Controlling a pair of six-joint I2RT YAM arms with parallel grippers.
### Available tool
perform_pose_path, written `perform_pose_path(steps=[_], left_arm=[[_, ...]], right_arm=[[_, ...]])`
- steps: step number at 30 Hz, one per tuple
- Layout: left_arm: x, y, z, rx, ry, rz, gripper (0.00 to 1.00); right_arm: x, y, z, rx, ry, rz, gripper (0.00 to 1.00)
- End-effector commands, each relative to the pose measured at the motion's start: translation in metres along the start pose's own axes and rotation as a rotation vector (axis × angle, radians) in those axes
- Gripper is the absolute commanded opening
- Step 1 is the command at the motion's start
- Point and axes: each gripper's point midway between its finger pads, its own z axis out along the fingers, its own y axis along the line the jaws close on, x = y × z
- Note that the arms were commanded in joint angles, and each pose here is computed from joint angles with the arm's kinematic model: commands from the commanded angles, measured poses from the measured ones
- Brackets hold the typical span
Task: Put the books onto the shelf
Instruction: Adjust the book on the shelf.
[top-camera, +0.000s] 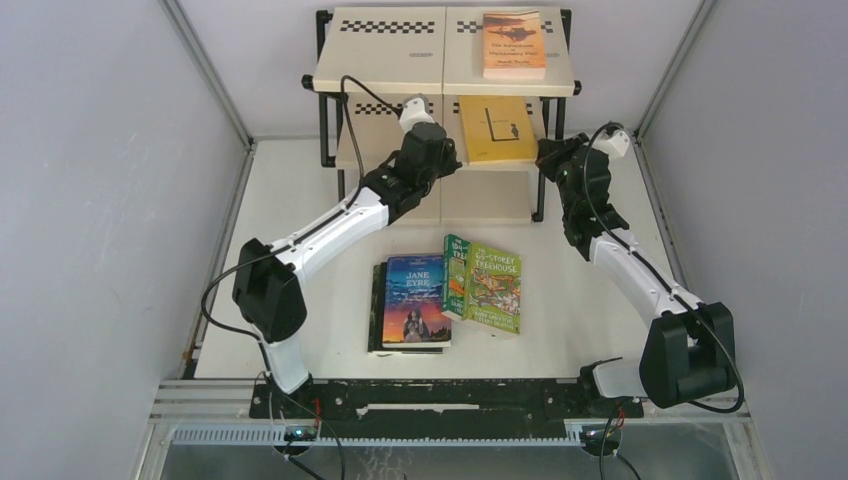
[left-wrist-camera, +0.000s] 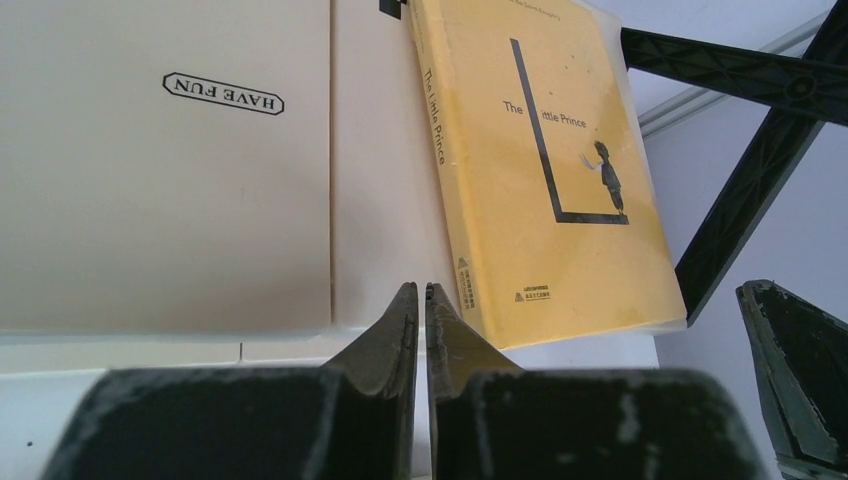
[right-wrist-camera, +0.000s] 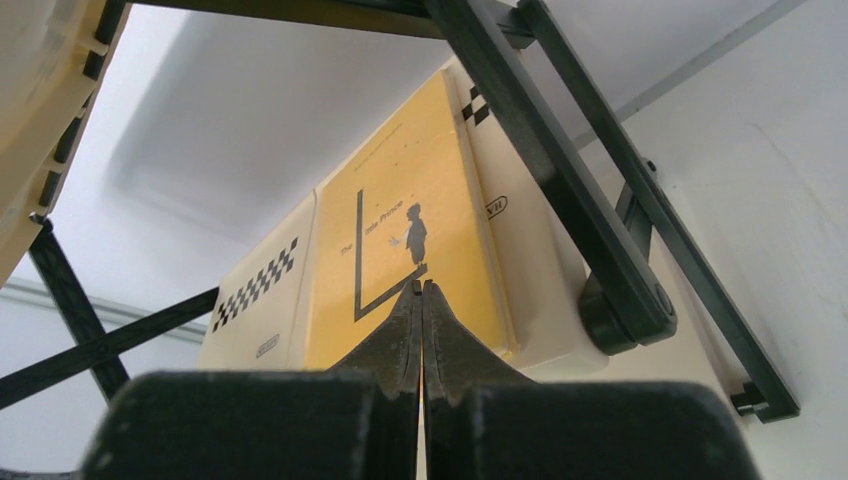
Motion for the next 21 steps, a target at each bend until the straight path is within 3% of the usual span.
perform_pose_path(steps=[1,21], left_arm=[[-0.040,-0.022,-0.002,0.051,-0.110,-0.020,0.09],[-0.049,-0.012,-0.009,0.042,-0.168,-0.015,0.10]], right_arm=[[-0.026,0.038,-0.001,-0.131,-0.053,0.000,0.00],[-0.016,0.059,-0.004,-0.210,-0.031,0.010,0.00]])
